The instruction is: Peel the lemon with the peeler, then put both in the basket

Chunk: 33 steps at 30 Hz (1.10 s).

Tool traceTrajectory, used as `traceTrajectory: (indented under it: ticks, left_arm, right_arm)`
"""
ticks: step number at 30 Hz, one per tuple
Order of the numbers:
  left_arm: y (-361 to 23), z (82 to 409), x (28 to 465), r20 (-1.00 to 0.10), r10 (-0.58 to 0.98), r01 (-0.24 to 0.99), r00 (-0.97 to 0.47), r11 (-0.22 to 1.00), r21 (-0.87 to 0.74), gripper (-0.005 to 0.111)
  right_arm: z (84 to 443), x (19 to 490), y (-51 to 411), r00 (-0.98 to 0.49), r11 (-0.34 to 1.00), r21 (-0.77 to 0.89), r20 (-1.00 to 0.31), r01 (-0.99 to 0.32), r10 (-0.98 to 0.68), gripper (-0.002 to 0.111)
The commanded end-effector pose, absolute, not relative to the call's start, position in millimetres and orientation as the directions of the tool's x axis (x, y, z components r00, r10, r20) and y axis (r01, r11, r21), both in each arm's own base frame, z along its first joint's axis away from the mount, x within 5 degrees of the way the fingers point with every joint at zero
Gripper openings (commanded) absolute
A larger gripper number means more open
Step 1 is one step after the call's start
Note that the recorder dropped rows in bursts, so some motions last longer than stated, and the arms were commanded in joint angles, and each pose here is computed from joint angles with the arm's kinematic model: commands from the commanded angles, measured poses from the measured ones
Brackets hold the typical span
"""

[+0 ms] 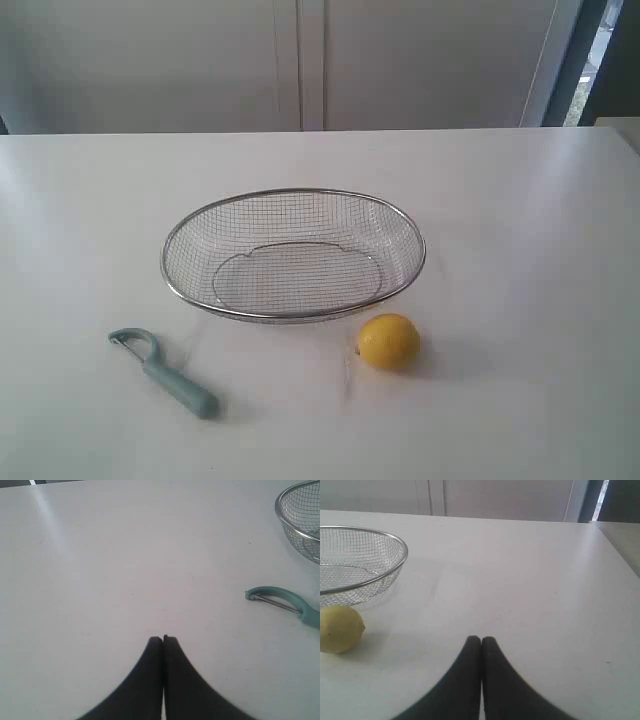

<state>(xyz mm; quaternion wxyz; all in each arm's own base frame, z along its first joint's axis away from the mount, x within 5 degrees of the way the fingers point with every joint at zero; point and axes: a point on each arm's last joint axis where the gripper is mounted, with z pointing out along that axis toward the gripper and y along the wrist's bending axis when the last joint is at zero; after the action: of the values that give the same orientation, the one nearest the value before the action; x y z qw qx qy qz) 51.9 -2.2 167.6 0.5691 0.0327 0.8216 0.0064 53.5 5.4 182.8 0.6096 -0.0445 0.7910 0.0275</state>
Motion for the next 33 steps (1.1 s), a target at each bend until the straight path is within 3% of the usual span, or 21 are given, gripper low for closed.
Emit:
traceTrajectory:
  ticks: [1, 33]
  left_arm:
    - [-2.6, 166.3, 51.6, -0.934, 0.065, 0.054, -0.352, 0.997, 0.049, 0.0]
    - [-2.6, 166.3, 51.6, -0.934, 0.065, 0.054, -0.352, 0.997, 0.049, 0.0]
  right_arm:
    - [182.8, 53.4, 5.2, -0.245, 0.995, -0.007, -0.969, -0.099, -0.031, 0.0]
    - [185.2, 54.0, 5.3, -0.219, 0.995, 0.0, -0.975, -0.097, -0.021, 0.0]
